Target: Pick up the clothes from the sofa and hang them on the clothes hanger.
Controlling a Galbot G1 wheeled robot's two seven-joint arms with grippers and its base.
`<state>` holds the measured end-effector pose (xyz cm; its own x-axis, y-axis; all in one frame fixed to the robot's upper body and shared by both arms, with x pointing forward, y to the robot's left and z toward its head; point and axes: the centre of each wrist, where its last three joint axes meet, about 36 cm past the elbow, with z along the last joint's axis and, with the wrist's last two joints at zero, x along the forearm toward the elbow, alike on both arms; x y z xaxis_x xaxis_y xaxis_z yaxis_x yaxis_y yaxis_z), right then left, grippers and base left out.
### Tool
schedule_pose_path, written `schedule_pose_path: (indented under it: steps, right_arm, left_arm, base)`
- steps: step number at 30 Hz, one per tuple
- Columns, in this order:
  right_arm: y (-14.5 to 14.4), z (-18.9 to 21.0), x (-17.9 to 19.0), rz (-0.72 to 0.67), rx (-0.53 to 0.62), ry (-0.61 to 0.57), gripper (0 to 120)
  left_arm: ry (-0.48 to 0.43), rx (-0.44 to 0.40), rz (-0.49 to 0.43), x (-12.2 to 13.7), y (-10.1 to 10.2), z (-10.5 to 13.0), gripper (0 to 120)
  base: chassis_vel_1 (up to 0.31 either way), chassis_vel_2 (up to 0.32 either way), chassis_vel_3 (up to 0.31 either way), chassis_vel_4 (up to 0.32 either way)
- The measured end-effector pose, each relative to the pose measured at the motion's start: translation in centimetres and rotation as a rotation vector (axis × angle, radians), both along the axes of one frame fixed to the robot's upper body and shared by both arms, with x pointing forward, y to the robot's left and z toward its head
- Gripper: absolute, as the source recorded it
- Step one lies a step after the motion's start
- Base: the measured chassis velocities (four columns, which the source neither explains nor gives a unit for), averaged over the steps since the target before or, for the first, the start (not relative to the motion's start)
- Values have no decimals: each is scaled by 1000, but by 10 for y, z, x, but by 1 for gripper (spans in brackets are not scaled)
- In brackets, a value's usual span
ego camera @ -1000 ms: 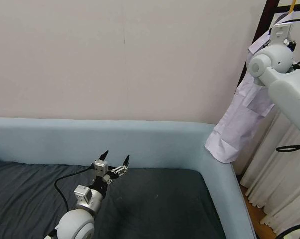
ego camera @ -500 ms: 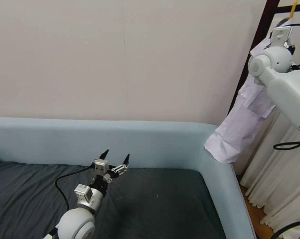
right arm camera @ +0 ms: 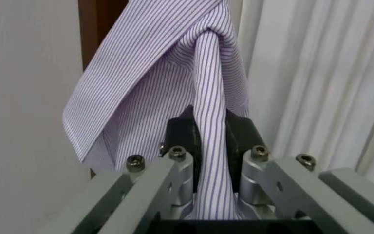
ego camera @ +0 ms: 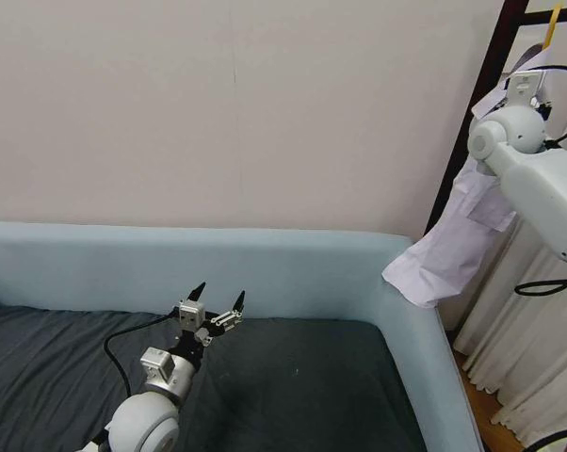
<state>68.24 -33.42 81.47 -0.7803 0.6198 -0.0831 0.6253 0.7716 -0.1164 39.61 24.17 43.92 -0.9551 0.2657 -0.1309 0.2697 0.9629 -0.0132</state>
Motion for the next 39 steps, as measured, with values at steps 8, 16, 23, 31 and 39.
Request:
schedule_pose_path:
  steps: [8, 16, 23, 31, 39]
  right_arm:
    - [5, 19, -20, 62, -17, -68, 32]
    - [9, 32, -72, 165, -3, -175, 65]
    - [14, 2, -126, 557, 55, -326, 88]
    - [8, -97, -154, 942, 88, -419, 100]
    - [22, -217, -175, 968, 56, -333, 100]
  left_arm:
    - [3, -4, -6, -1, -2, -1, 100]
    - [8, -5, -8, -3, -3, -2, 100]
    - [16, -15, -6, -4, -7, -3, 100]
    - [5, -89, 8, -7, -19, 1, 100]
    - [3, -209, 107, -16, -26, 1, 100]
  base:
    - [0, 0, 0, 0]
    - [0, 0, 0, 0]
    - [0, 0, 0, 0]
    - [0, 0, 0, 0]
    - [0, 0, 0, 0]
